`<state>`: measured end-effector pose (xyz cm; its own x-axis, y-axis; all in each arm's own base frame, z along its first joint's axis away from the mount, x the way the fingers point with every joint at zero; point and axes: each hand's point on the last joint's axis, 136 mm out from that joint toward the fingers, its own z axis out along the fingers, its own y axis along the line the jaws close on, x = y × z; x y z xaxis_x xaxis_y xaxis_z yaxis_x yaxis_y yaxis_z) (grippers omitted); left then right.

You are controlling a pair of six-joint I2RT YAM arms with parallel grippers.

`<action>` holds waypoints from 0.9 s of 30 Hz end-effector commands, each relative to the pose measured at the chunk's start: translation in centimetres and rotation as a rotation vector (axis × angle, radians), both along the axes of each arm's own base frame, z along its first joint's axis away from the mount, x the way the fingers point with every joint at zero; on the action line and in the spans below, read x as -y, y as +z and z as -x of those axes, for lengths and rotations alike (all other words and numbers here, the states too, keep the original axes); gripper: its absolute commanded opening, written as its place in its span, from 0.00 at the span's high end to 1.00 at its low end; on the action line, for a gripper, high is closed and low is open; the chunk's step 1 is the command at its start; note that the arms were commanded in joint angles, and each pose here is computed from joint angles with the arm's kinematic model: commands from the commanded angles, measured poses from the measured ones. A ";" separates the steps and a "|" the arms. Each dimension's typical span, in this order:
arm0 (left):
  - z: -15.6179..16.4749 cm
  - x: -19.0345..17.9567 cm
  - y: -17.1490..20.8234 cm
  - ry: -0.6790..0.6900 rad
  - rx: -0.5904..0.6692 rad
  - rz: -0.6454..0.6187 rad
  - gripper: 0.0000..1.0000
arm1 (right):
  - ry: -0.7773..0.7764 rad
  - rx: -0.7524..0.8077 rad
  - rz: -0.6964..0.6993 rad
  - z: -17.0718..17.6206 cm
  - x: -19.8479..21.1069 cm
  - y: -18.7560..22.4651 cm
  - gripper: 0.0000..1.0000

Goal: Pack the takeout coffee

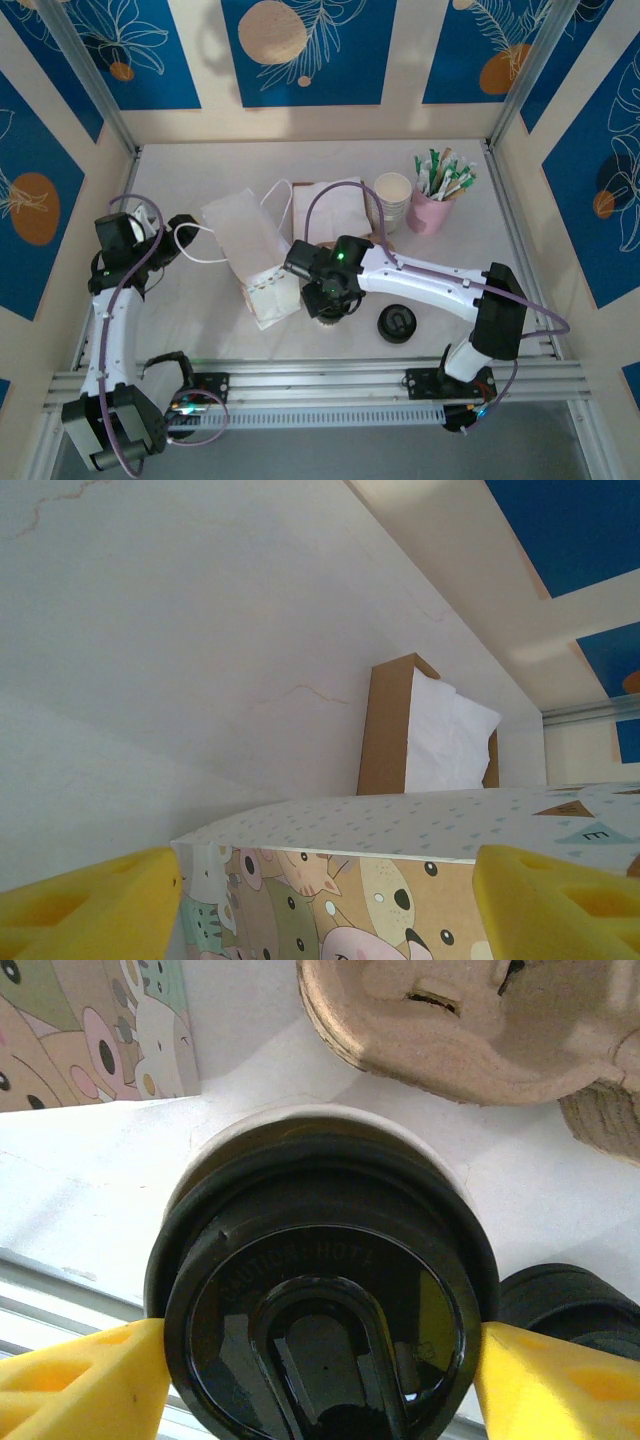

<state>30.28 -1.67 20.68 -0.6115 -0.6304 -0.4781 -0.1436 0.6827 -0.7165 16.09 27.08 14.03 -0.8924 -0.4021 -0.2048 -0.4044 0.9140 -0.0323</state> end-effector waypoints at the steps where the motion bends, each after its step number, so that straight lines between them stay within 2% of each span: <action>1: 0.3 0.2 -0.2 -0.011 -0.004 -0.011 0.23 | -0.011 0.018 0.010 -0.1 0.0 0.8 0.25; 19: 0.3 0.2 -0.2 -0.010 -0.003 -0.013 0.23 | -0.012 -0.009 -0.032 -0.5 -1.0 -0.3 0.27; 27: 0.3 0.2 -0.3 -0.009 -0.004 -0.012 0.23 | -0.036 -0.006 0.028 -0.7 0.4 -0.6 0.28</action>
<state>30.28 -1.67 20.68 -0.6115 -0.6304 -0.4781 -0.1436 0.6827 -0.7165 16.99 27.83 13.90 -0.8959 -0.3838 -0.2237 -0.3906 0.9205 -0.0151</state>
